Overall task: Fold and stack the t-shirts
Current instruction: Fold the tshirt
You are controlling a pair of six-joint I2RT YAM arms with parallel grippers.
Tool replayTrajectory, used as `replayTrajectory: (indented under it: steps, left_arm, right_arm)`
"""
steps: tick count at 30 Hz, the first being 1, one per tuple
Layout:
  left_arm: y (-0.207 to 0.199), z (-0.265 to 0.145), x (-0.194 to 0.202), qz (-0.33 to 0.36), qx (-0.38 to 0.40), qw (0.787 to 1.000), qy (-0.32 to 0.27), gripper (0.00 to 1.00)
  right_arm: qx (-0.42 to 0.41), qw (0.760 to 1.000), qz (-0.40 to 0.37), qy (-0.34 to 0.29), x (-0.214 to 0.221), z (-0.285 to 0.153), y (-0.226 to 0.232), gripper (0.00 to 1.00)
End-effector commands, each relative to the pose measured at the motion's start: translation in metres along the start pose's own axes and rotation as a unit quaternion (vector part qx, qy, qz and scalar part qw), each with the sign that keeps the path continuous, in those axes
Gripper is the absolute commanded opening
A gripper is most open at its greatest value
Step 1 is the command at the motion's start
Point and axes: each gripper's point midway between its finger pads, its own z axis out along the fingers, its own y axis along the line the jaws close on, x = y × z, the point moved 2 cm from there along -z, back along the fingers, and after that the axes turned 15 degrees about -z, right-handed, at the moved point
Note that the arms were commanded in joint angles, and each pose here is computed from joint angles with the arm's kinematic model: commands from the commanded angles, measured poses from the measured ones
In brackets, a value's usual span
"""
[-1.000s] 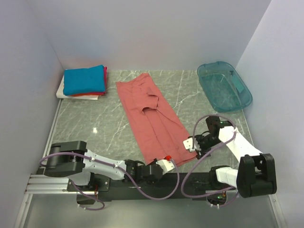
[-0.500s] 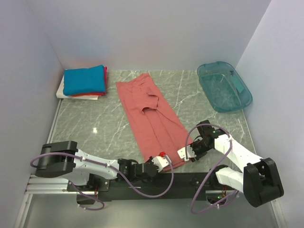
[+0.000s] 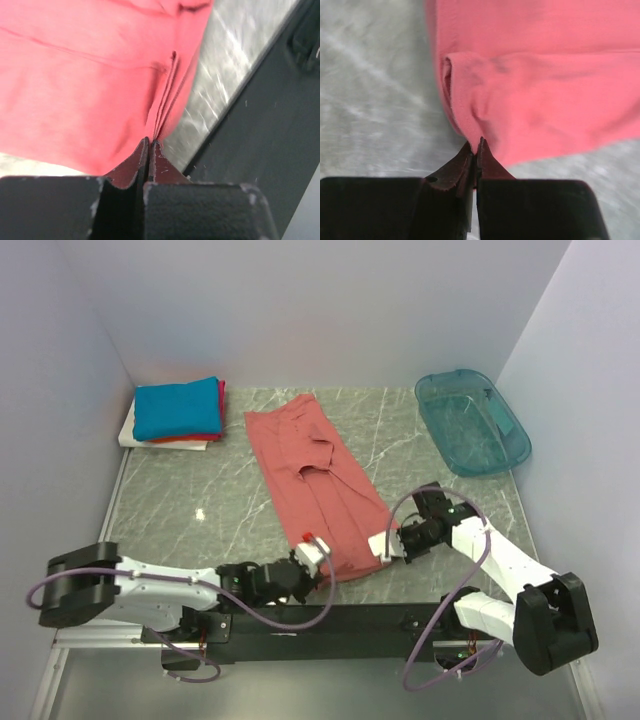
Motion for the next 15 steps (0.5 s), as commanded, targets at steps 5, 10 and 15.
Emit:
replayTrajectory:
  steps: [5,10,15]
  left_arm:
    - [0.036,-0.015,-0.066,-0.116,0.009,0.985,-0.125,0.01]
    - [0.082,-0.015,-0.098,-0.14,-0.041,0.973,-0.179,0.01]
    - [0.126,-0.014,-0.134,-0.158,-0.088,0.959,-0.216,0.01]
  right_arm:
    - [0.083,0.994,0.07,-0.026,-0.008,-0.036,-0.097,0.0]
    - [0.132,0.982,0.134,-0.028,0.002,-0.036,-0.167,0.0]
    - [0.16,0.97,0.184,-0.022,0.013,-0.024,-0.239,0.0]
